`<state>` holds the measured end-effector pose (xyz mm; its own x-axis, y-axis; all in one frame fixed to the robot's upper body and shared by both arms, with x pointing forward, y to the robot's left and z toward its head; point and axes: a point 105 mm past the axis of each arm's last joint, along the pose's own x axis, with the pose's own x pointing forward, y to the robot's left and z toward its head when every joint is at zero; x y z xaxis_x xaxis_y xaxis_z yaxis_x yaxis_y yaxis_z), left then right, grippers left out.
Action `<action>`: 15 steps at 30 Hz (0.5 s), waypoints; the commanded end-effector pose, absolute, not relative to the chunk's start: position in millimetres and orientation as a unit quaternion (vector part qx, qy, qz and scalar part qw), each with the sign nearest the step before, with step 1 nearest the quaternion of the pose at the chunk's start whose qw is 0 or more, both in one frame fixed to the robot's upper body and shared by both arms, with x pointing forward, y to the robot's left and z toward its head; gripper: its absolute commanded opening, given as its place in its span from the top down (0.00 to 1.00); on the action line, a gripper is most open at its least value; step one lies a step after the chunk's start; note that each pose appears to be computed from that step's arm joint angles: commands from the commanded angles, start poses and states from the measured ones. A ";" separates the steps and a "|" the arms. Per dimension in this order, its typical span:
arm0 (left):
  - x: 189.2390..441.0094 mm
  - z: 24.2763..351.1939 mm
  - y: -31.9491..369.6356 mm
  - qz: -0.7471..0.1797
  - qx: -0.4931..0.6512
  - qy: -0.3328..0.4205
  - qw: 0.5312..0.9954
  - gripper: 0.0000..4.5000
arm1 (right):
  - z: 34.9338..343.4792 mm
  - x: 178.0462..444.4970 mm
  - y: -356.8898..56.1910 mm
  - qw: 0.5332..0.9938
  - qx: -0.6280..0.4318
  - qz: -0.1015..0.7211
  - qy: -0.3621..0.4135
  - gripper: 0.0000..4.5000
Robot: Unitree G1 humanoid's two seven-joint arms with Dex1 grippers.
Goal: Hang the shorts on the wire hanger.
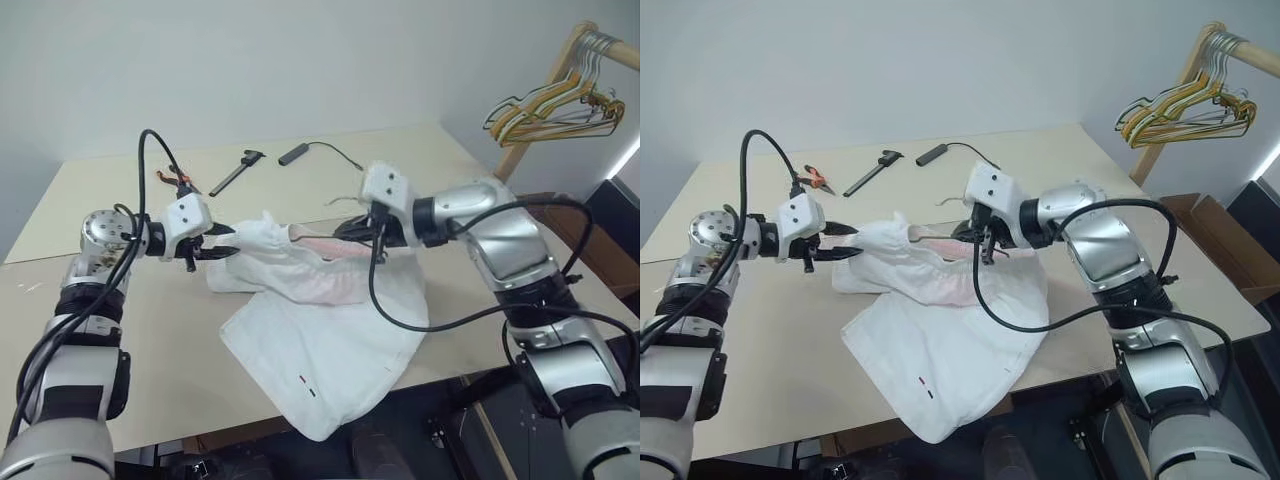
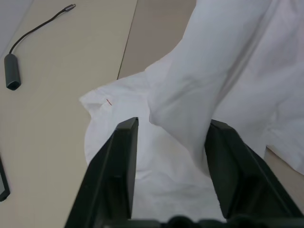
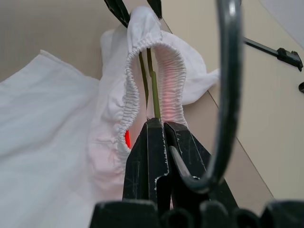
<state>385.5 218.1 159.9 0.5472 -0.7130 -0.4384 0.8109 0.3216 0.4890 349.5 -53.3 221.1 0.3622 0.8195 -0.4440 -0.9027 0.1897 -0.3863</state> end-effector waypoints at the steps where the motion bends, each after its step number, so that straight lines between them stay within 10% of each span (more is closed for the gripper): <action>1: 369.3 196.9 219.6 -0.509 0.367 0.029 0.778 0.44 | 251.5 351.2 -52.2 0.766 -0.325 0.552 0.059 1.00; 15: 384.5 251.3 134.3 -0.552 0.382 -0.080 0.737 0.44 | 310.2 363.1 -38.1 0.757 -0.374 0.531 0.072 1.00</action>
